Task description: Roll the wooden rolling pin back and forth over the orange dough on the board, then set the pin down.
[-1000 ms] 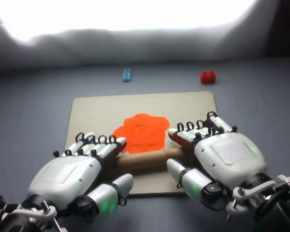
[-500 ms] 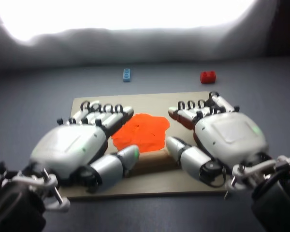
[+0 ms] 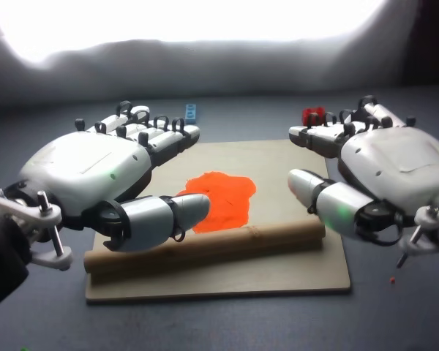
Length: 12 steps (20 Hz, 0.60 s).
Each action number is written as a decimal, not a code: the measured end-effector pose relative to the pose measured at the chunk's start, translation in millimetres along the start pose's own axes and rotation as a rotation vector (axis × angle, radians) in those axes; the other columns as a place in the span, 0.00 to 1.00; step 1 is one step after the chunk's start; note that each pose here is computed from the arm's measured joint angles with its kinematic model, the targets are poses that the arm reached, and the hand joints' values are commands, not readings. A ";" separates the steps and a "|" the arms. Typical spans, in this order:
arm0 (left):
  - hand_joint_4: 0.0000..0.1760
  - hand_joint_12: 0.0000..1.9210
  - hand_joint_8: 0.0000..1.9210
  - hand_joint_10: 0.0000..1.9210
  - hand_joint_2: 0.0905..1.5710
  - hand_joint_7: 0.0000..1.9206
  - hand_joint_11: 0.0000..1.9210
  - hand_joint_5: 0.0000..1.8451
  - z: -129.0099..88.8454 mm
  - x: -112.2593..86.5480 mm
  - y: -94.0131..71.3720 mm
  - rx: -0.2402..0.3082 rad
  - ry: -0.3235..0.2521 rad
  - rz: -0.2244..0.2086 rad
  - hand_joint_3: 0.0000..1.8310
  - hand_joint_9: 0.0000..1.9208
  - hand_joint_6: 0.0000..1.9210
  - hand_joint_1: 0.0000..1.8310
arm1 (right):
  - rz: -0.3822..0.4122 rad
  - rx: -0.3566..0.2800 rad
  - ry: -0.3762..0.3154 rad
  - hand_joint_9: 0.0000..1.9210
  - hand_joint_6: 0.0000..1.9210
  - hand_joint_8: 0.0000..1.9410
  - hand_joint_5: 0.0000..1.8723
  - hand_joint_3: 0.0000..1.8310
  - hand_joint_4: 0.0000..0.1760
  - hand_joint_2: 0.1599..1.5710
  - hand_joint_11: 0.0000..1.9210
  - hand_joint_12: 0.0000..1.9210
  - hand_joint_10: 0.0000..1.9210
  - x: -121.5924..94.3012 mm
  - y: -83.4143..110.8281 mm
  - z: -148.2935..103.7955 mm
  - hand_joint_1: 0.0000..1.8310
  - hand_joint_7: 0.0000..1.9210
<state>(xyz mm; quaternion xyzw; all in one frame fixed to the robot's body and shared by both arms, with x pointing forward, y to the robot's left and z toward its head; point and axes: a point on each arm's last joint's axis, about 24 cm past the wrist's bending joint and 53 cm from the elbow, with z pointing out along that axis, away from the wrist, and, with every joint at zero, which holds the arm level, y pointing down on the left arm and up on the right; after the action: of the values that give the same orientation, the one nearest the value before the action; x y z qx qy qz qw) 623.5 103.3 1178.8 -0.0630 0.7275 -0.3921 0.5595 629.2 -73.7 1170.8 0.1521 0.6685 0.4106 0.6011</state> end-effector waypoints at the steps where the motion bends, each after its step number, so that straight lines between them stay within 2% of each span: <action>1: 0.00 0.48 0.02 0.04 0.86 0.23 0.00 0.19 0.0 1.0 -3.7 0.005 0.017 0.001 0.00 0.22 0.02 0.00 | -0.003 -0.008 -0.004 0.32 0.04 0.03 0.33 0.00 0.00 0.88 0.00 0.68 0.03 -5.2 3.6 -0.5 0.05 0.36; 2: 0.00 0.58 0.03 0.06 0.87 0.26 0.00 0.21 -0.4 3.1 -10.8 0.016 0.045 0.007 0.00 0.24 0.02 0.00 | -0.010 -0.025 -0.011 0.35 0.04 0.03 0.36 0.00 0.00 0.87 0.01 0.72 0.05 -13.5 9.8 -0.5 0.09 0.39; 3: 0.00 0.69 0.05 0.28 0.88 0.29 0.00 0.25 0.3 1.5 -17.6 0.030 0.064 0.024 0.00 0.19 0.02 0.00 | -0.012 -0.033 -0.012 0.37 0.07 0.05 0.39 0.01 0.00 0.85 0.06 0.73 0.16 -21.2 12.7 0.4 0.15 0.44; 4: 0.00 0.77 0.07 0.46 0.89 0.32 0.00 0.27 1.0 -3.1 -22.2 0.039 0.066 0.037 0.00 0.14 0.02 0.00 | -0.004 -0.034 -0.010 0.35 0.10 0.07 0.41 0.00 0.00 0.84 0.08 0.75 0.32 -26.2 13.3 0.6 0.18 0.47; 5: 0.00 0.83 0.25 0.59 0.90 0.27 0.00 0.29 2.4 -9.7 -28.9 0.052 0.065 0.049 0.00 0.11 0.06 0.00 | 0.001 -0.033 -0.005 0.34 0.20 0.15 0.41 0.00 0.00 0.84 0.13 0.76 0.44 -31.1 13.3 0.9 0.21 0.47; 6: 0.00 0.89 0.47 0.68 0.91 0.21 0.00 0.26 4.3 -17.1 -38.9 0.074 0.060 0.065 0.00 0.10 0.21 0.00 | 0.022 -0.027 -0.003 0.33 0.35 0.31 0.38 0.00 0.00 0.85 0.16 0.79 0.54 -36.1 11.4 0.5 0.21 0.43; 7: 0.00 0.91 0.59 0.73 0.92 0.17 0.00 0.21 6.3 -22.3 -50.5 0.100 0.059 0.082 0.00 0.10 0.38 0.00 | 0.049 -0.024 -0.007 0.32 0.43 0.42 0.36 0.00 0.00 0.85 0.18 0.81 0.60 -40.2 10.5 0.5 0.22 0.40; 8: 0.00 0.95 0.67 0.77 0.92 0.18 0.01 0.20 7.3 -24.5 -57.7 0.116 0.063 0.090 0.00 0.12 0.51 0.00 | 0.078 -0.025 -0.008 0.31 0.49 0.50 0.35 0.00 0.00 0.85 0.18 0.86 0.66 -41.9 10.4 0.4 0.22 0.38; 9: 0.00 0.99 0.73 0.84 0.94 0.18 0.03 0.20 7.8 -24.9 -63.2 0.128 0.073 0.097 0.00 0.11 0.61 0.00 | 0.083 -0.042 -0.008 0.29 0.56 0.58 0.32 0.00 0.00 0.86 0.17 0.92 0.73 -43.5 13.8 0.0 0.21 0.36; 10: 0.00 1.00 0.80 0.90 0.95 0.19 0.05 0.21 8.2 -23.9 -69.1 0.141 0.090 0.102 0.00 0.12 0.67 0.00 | 0.074 -0.090 0.001 0.27 0.61 0.64 0.31 0.00 0.00 0.88 0.16 0.97 0.78 -45.2 23.8 -1.5 0.18 0.34; 12: 0.00 1.00 0.84 0.92 0.96 0.21 0.09 0.23 7.7 -22.5 -71.8 0.145 0.103 0.094 0.00 0.16 0.71 0.02 | 0.059 -0.136 0.002 0.27 0.66 0.68 0.31 0.00 0.00 0.90 0.16 1.00 0.83 -46.9 34.1 -3.5 0.13 0.33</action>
<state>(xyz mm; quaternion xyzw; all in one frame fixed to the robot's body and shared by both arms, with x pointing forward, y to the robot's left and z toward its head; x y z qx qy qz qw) 613.4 62.3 1241.5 0.0320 0.7272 -0.4197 0.5422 626.9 -86.7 1227.5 0.1302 0.6350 0.4728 0.5969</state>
